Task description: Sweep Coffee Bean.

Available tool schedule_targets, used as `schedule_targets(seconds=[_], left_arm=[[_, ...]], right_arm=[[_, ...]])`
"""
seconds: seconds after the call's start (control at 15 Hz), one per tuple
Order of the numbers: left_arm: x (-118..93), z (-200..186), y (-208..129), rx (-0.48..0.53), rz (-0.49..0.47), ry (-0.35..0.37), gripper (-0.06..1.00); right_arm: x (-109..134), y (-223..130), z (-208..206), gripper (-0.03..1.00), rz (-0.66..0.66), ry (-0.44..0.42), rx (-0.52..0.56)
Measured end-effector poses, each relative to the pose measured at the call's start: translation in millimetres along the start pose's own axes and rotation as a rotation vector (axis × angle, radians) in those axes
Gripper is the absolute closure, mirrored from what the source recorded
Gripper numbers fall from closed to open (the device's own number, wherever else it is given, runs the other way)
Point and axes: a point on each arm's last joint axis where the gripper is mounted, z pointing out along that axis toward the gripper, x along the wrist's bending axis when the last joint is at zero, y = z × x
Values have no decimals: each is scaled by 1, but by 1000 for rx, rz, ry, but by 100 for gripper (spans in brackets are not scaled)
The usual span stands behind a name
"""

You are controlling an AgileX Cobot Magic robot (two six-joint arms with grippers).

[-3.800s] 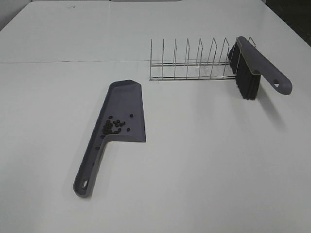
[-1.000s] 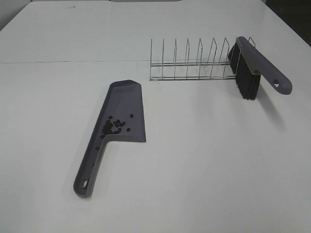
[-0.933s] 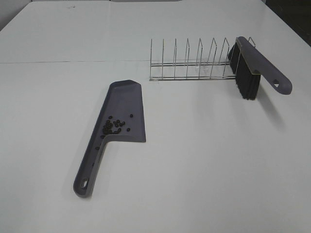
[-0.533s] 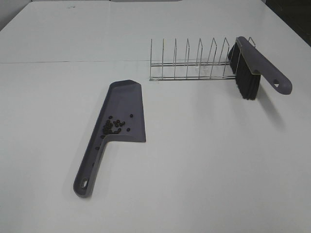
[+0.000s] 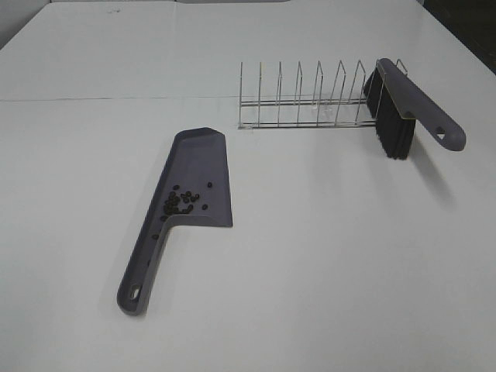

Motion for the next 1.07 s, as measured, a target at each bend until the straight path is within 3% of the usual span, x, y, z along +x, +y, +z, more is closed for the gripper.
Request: schedule_targets(seconds=[1.07], left_arm=[[0, 0, 0, -2, 8, -16, 31]], right_arm=[[0, 0, 0, 33, 0, 0, 0]])
